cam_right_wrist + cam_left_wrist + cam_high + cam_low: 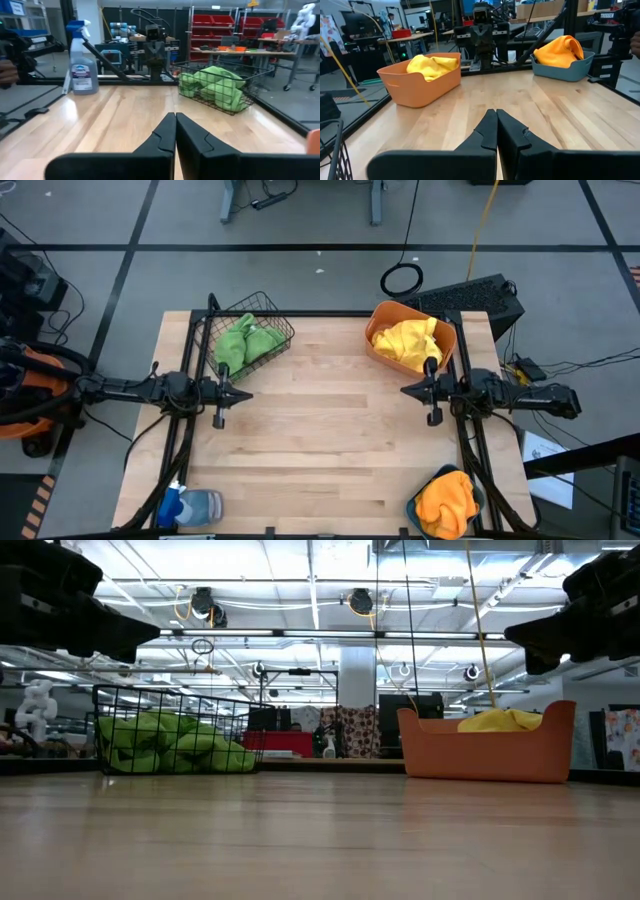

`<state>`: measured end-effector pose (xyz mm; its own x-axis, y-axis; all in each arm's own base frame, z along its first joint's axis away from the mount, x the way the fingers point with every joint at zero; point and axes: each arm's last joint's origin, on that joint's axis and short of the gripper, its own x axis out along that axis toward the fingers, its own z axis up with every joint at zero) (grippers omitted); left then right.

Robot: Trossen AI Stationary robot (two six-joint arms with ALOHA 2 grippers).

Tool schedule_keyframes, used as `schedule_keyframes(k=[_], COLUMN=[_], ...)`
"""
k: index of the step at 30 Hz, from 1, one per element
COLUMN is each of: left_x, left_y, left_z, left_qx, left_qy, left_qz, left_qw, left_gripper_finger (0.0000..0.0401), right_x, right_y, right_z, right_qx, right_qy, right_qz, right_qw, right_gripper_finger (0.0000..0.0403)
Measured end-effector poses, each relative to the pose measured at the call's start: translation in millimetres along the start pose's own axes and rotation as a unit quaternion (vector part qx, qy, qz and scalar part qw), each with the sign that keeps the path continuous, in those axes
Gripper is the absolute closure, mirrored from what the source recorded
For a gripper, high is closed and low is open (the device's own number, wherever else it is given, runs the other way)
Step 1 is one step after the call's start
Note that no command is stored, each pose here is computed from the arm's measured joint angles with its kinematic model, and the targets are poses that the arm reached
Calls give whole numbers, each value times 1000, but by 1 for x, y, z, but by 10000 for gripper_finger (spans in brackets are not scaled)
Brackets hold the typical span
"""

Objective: Sort microfiber towel by color & place in baskets
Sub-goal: Return to Home Position

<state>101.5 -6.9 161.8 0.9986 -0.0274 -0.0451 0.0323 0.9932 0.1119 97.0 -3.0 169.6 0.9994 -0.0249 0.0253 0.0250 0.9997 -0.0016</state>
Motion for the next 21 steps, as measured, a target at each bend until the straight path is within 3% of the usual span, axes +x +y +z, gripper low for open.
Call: schedule_keyframes(k=[10, 21], left_x=[0, 0], left_y=[0, 0], left_z=[0, 0], left_qx=[-9, 2], left_qy=[1, -2], left_qz=[7, 0], left_qw=[1000, 1000], left_gripper_finger=[401, 401], right_x=[0, 0], right_y=[9, 9], right_z=[0, 0], right_qx=[35, 11], right_qy=[1, -1], right_qz=[42, 33], right_qw=[999, 999], right_gripper_finger=[401, 399])
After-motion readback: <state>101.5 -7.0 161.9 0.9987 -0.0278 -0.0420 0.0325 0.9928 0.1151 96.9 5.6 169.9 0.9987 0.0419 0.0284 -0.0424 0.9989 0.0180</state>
